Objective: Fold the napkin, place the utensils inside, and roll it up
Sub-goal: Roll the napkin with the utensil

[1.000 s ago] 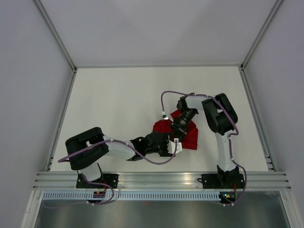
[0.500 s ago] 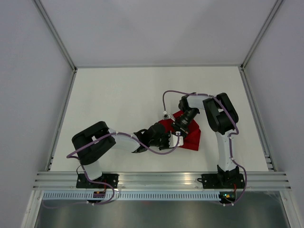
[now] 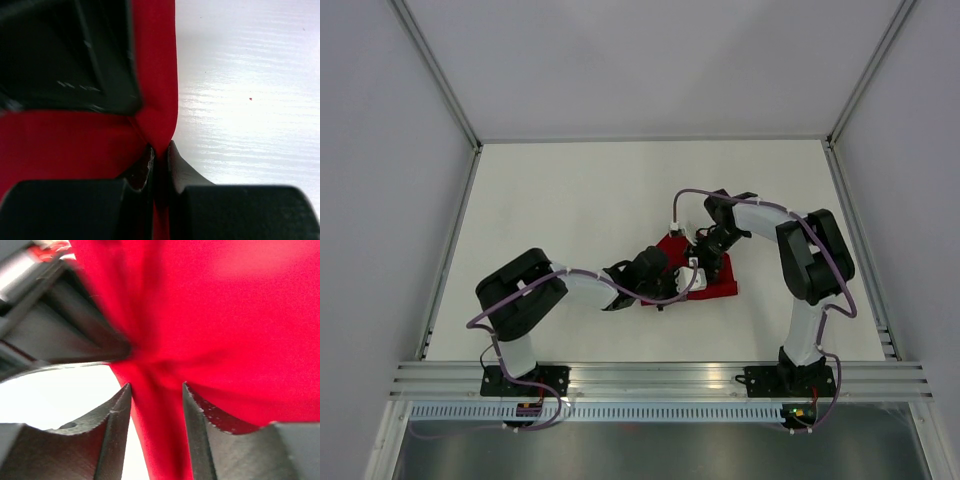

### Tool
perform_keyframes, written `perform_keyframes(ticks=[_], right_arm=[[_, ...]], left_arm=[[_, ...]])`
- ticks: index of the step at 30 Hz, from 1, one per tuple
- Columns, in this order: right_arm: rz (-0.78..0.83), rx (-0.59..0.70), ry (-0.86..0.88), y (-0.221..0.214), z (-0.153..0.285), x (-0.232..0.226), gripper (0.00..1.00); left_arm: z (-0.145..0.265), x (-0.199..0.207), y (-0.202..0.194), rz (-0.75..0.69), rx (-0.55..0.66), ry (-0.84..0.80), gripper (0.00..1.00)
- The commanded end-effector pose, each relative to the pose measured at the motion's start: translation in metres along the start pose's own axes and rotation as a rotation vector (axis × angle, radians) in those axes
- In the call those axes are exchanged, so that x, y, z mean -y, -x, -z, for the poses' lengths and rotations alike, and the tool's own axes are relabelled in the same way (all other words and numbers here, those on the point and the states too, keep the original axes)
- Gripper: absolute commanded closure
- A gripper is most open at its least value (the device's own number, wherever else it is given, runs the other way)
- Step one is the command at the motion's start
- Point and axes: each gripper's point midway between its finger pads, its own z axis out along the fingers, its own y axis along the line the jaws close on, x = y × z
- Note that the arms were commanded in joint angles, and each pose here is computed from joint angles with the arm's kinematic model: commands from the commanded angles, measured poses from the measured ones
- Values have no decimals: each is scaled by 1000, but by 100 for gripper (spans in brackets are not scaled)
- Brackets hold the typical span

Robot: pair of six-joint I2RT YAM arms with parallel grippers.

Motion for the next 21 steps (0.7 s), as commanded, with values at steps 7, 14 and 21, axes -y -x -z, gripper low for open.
perform_keyframes(ticks=[7, 14, 21], right_arm=[[174, 288, -423, 40, 78, 45, 47], [290, 414, -563, 40, 109, 16, 42], [404, 424, -521, 19, 95, -15, 41]], left_arm=[[5, 34, -27, 327, -28, -163, 98], [3, 31, -36, 501, -38, -229, 98], [-2, 29, -34, 615, -32, -271, 98]])
